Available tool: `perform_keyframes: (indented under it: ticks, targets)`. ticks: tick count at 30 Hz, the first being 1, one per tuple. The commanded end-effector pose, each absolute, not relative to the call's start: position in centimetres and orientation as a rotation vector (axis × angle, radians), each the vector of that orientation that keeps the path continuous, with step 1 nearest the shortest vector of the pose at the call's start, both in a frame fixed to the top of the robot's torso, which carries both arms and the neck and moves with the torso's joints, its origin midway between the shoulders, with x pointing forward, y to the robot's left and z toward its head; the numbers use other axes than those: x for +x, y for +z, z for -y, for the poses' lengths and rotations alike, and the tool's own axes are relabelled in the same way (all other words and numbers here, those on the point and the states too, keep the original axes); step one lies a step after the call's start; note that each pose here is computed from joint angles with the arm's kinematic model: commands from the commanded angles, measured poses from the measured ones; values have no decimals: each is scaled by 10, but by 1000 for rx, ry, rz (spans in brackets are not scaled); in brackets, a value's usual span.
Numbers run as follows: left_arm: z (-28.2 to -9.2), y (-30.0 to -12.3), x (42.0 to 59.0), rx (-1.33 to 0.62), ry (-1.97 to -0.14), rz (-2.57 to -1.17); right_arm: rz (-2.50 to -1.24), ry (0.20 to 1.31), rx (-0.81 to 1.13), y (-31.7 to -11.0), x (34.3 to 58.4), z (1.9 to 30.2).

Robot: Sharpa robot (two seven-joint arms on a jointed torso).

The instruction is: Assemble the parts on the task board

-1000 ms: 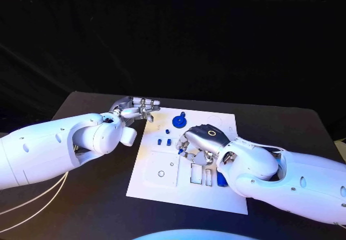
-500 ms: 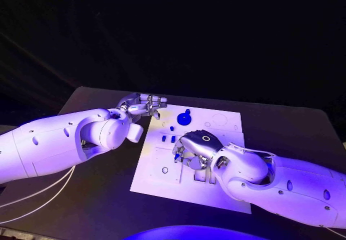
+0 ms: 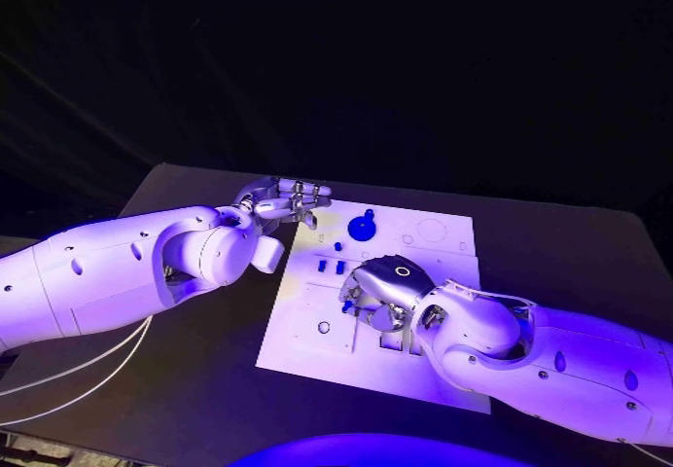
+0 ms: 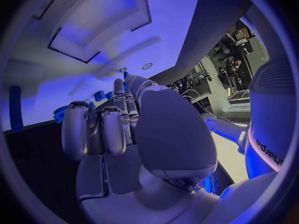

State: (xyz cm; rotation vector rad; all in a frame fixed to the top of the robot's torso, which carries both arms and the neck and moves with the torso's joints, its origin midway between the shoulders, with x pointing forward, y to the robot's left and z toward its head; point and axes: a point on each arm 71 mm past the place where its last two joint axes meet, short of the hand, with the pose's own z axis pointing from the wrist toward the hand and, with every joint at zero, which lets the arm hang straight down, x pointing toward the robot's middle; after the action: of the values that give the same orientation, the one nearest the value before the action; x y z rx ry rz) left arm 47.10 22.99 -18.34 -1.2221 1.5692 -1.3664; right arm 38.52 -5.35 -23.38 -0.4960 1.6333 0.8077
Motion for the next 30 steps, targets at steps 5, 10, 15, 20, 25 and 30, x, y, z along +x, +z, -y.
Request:
perform_keyframes:
  ticks: [5,10,15,20,25,30]
  targets:
    - [-227,-183,471,-1215,-1389,-1584,-1643,797,-523,-237,386,53]
    - [-228,-183,470,-1216,-1388,-1585,-1647,795,-527,-238,386,53]
    - [-228,-183,470,-1216,-1388,-1586,-1650,793,-529,-239,386,51]
    - [-228,-183,470,-1217,-1387,-1586,-1657,790,-533,-240,387,50]
    - [-228,-183,470,-1218,-1387,-1588,-1668,783,-539,-243,387,49]
    - [-228,-183,470,-1218,-1387,-1589,-1683,772,-548,-245,387,47]
